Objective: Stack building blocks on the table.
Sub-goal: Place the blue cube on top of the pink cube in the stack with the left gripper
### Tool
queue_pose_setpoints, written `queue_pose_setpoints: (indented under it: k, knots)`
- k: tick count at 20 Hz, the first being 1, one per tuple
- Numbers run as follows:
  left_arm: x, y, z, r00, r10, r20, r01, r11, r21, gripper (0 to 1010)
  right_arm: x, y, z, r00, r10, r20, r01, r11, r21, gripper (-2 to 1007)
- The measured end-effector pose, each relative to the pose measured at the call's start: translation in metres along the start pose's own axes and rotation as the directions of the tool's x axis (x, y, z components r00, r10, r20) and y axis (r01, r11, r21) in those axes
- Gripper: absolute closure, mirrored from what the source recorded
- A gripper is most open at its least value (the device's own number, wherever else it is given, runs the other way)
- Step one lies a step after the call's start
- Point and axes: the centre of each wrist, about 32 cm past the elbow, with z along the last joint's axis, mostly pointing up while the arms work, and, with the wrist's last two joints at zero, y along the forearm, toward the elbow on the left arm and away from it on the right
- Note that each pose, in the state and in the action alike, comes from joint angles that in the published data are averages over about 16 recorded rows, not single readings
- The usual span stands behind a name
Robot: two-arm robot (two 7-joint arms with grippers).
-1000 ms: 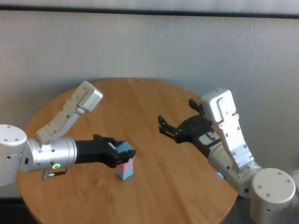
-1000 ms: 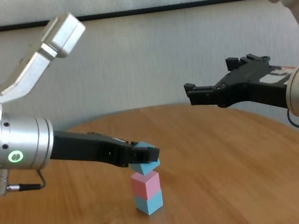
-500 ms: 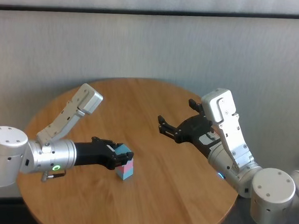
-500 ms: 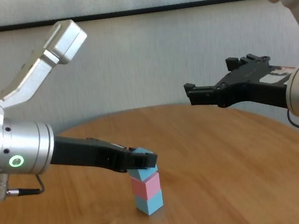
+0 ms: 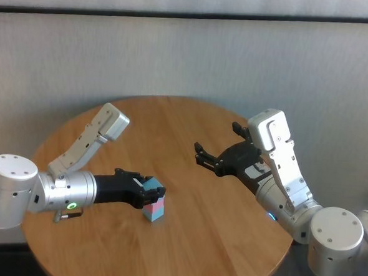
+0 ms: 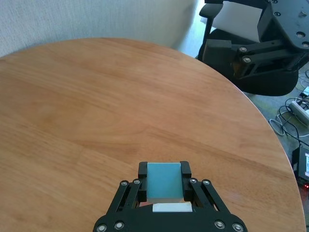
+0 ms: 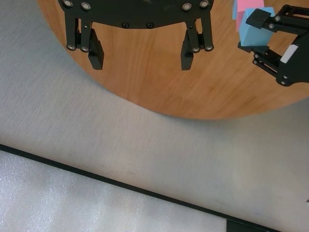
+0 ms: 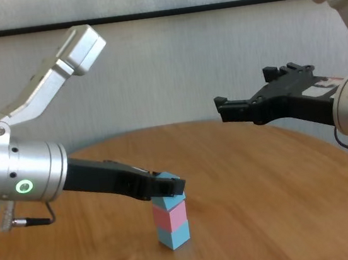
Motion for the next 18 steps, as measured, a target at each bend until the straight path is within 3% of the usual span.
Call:
queue_pose_setpoints:
  k: [18]
  knots:
    - [0.0060, -0.0058, 0.0025, 1.000, 0.010, 0.017, -0.010, 0.9998, 0.016, 611, 0.0000, 0.0000, 0.0000, 1.0000, 0.000, 0.000, 0.000, 1.0000, 0.000, 0]
